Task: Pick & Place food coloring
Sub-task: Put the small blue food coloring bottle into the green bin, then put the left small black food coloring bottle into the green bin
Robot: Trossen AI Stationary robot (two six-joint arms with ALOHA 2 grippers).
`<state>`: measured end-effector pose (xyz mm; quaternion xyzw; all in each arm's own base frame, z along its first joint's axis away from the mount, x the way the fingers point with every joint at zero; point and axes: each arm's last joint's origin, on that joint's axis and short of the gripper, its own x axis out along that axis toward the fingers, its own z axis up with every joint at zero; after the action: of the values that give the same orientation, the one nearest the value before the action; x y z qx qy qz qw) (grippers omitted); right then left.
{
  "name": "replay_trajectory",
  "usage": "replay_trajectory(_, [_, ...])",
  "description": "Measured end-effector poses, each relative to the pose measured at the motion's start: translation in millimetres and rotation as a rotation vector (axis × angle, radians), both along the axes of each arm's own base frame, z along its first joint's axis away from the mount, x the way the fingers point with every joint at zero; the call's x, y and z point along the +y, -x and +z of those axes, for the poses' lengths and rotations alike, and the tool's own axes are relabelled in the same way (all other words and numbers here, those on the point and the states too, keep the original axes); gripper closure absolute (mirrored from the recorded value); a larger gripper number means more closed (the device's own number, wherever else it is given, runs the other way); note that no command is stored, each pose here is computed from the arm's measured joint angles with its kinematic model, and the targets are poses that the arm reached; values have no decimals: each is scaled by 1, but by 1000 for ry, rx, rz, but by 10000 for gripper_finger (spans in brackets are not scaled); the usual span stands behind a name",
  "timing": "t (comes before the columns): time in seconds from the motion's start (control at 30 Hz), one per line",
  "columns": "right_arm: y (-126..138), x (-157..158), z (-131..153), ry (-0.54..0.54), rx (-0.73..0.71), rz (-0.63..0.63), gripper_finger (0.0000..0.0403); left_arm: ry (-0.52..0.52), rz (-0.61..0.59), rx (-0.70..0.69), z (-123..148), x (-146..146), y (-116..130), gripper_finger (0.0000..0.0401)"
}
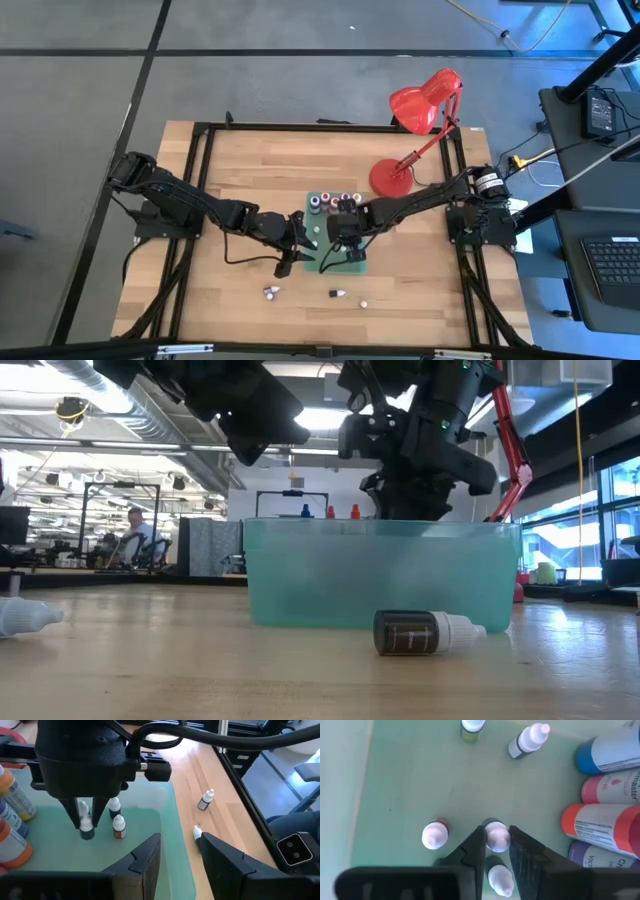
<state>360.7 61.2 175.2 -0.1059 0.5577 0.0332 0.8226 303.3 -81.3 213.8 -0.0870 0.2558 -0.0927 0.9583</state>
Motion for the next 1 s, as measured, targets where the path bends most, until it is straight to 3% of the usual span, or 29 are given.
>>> replay_trajectory(0.23, [-1, 0, 0, -9, -14, -15, 293, -1, 0, 2, 0, 0, 0, 267])
replay_trajectory(0.7, [-4, 1, 4, -11, -29, -15, 289, -1, 0, 2, 0, 0, 0, 269])
replay_trajectory(1.0, [1, 8, 45, -29, -34, -40, 288, -1, 0, 2, 0, 0, 0, 268])
